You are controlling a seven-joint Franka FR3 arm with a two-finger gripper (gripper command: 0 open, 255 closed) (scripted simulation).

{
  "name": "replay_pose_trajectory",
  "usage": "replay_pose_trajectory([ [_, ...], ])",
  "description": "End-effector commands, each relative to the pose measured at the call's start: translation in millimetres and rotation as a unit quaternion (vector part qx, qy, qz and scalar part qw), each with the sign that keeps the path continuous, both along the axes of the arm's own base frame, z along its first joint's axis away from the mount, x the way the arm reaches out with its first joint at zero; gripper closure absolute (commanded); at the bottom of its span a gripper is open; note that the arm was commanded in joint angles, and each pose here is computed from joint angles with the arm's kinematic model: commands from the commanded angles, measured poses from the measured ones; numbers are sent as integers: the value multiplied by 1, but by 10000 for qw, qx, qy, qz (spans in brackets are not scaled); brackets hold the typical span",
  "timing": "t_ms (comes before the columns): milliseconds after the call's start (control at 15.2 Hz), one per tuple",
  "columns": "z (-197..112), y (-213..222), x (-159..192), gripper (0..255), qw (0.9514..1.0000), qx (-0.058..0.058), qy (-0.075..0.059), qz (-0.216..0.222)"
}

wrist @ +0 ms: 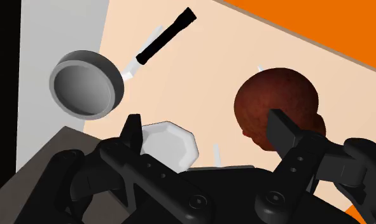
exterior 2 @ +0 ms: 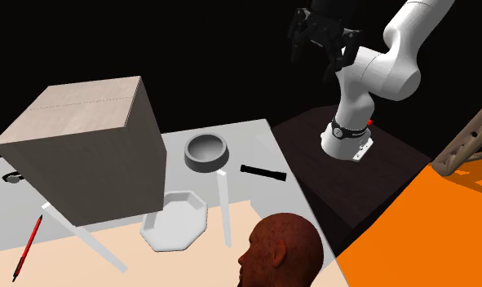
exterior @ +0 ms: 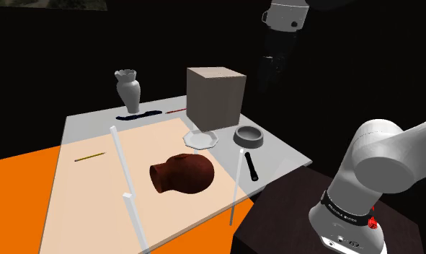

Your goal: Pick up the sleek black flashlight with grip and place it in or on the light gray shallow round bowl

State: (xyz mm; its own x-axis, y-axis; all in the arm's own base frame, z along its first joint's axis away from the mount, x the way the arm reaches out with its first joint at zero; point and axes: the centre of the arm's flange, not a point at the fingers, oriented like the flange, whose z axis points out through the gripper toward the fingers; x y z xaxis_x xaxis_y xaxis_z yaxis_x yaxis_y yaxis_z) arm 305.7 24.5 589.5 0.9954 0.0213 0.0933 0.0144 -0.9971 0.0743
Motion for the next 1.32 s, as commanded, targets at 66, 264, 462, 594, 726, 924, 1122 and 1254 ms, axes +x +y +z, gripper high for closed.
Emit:
replay_pose_trajectory([
  [66,-13,-3,3,0,9999,20,8,-149],
  [264,-51,-11,10,0,9982,81,32,-598],
  [462,-89,-19,17,0,9944,141,55,-1044],
  [594,-115,-25,21,0,9908,181,71,-1341],
  [726,-141,-30,25,0,9862,221,86,-1637],
  [924,-179,-39,29,0,9777,280,110,-2077],
  [1122,-218,-47,33,0,9672,339,133,-2513],
  [1254,-244,-53,35,0,9591,378,148,-2801],
])
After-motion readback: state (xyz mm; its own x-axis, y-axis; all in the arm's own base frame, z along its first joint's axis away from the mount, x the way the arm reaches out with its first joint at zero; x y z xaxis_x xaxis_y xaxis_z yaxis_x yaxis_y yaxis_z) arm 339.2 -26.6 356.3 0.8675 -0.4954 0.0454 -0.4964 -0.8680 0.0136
